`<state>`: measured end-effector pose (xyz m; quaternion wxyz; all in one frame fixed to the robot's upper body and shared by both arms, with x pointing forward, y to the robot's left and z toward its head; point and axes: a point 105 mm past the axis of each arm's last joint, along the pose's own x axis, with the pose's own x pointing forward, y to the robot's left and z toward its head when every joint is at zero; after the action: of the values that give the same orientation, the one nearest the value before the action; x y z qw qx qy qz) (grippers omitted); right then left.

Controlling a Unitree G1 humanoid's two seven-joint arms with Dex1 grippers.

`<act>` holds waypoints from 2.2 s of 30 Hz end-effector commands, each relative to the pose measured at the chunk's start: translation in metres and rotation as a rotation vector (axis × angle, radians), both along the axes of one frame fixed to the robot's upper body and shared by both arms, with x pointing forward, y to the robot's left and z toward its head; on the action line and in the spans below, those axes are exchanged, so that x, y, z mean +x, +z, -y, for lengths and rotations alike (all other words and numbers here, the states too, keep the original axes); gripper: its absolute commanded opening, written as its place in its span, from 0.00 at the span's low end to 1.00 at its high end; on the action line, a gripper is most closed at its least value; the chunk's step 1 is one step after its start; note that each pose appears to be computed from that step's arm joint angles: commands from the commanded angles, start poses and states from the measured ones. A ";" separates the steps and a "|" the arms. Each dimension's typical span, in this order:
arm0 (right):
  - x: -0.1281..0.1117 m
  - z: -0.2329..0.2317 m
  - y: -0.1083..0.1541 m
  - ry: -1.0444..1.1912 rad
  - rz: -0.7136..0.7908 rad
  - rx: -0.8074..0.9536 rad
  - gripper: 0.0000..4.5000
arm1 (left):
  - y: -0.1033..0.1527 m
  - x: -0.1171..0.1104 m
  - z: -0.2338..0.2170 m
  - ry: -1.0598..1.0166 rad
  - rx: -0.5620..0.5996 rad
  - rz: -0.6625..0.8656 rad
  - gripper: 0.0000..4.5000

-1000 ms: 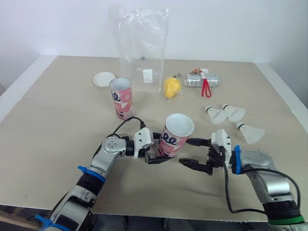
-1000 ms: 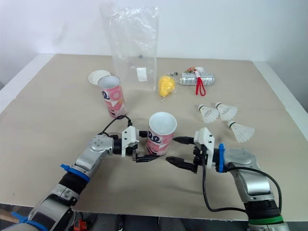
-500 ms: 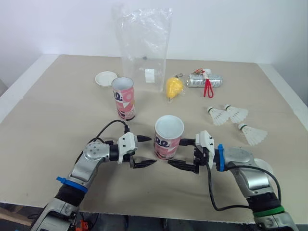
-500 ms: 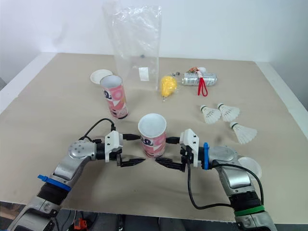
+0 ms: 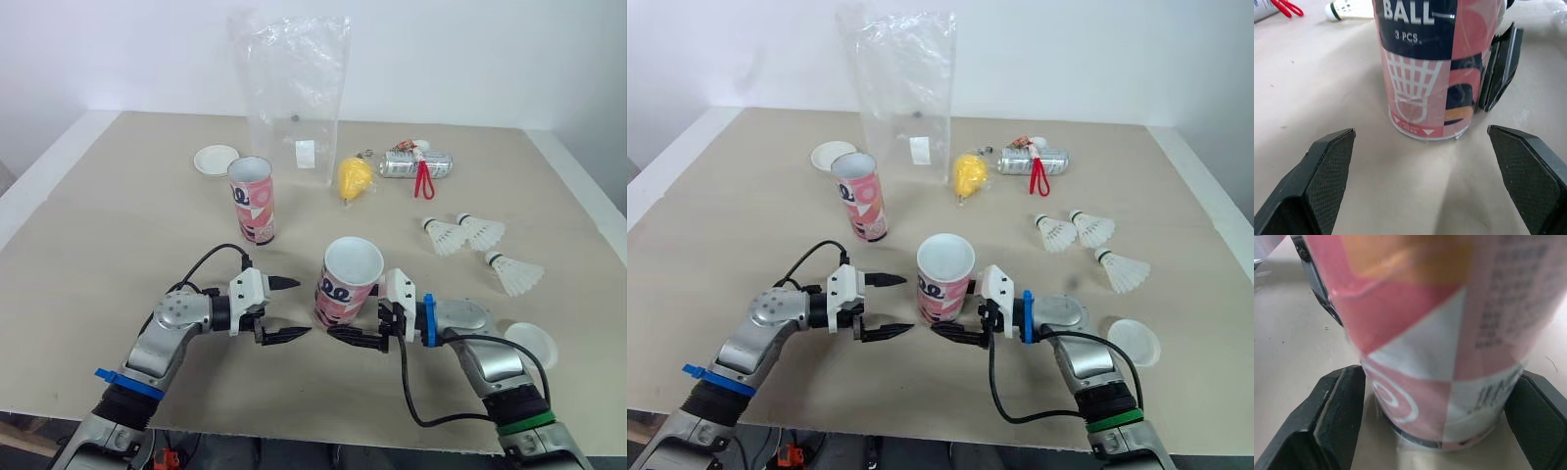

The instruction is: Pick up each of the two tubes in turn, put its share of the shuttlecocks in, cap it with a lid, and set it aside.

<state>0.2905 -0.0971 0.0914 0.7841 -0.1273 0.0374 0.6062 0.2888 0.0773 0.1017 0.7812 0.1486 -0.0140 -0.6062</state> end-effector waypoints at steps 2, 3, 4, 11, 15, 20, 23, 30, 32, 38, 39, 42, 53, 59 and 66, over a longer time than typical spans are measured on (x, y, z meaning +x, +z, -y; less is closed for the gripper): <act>0.003 -0.011 0.011 0.014 0.043 0.040 0.99 | 0.007 -0.003 -0.004 -0.013 -0.028 0.019 1.00; 0.004 -0.013 0.013 0.007 0.044 0.054 0.99 | 0.006 -0.003 -0.004 -0.015 -0.025 0.017 1.00; 0.005 -0.014 0.013 0.002 0.044 0.063 0.99 | 0.005 -0.003 -0.003 -0.016 -0.023 0.016 1.00; 0.007 -0.021 0.011 0.004 0.046 0.066 0.99 | 0.004 0.000 0.000 -0.015 -0.015 0.026 1.00; 0.005 -0.024 0.007 0.005 0.042 0.064 0.99 | 0.005 0.002 0.002 -0.017 -0.019 0.031 1.00; 0.005 -0.026 0.004 0.001 0.037 0.061 0.99 | 0.005 0.002 0.004 -0.020 -0.023 0.033 1.00; 0.006 -0.026 0.004 -0.001 0.036 0.065 0.99 | 0.004 0.002 0.005 -0.021 -0.023 0.032 1.00; 0.007 -0.025 0.007 -0.009 0.019 0.090 0.58 | 0.004 0.003 0.004 -0.015 -0.024 0.034 1.00; 0.006 -0.024 0.010 -0.020 0.013 0.103 0.58 | 0.004 0.003 0.004 -0.013 -0.024 0.037 1.00; 0.001 -0.017 0.009 -0.022 0.024 0.079 0.58 | 0.005 0.003 0.006 -0.024 -0.024 0.042 1.00; 0.000 -0.015 0.011 -0.031 0.029 0.083 0.58 | 0.005 0.003 0.008 -0.029 -0.025 0.044 1.00; 0.000 -0.003 0.024 -0.099 0.062 0.128 0.58 | 0.007 0.002 0.013 -0.051 -0.030 0.050 1.00; -0.004 0.151 0.093 -0.931 0.253 0.458 0.58 | 0.023 -0.013 0.033 -0.174 -0.064 0.045 1.00; -0.056 0.277 0.076 -1.566 0.340 0.459 0.58 | 0.025 -0.022 0.047 -0.223 -0.083 0.036 1.00; -0.057 0.317 0.050 -1.704 0.222 0.431 0.58 | 0.023 -0.023 0.053 -0.216 -0.096 0.028 1.00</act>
<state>0.2351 -0.4061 0.1299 0.9775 0.0455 -0.0575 -0.1980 0.2675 0.0264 0.1148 0.7187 0.1119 -0.0474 -0.6846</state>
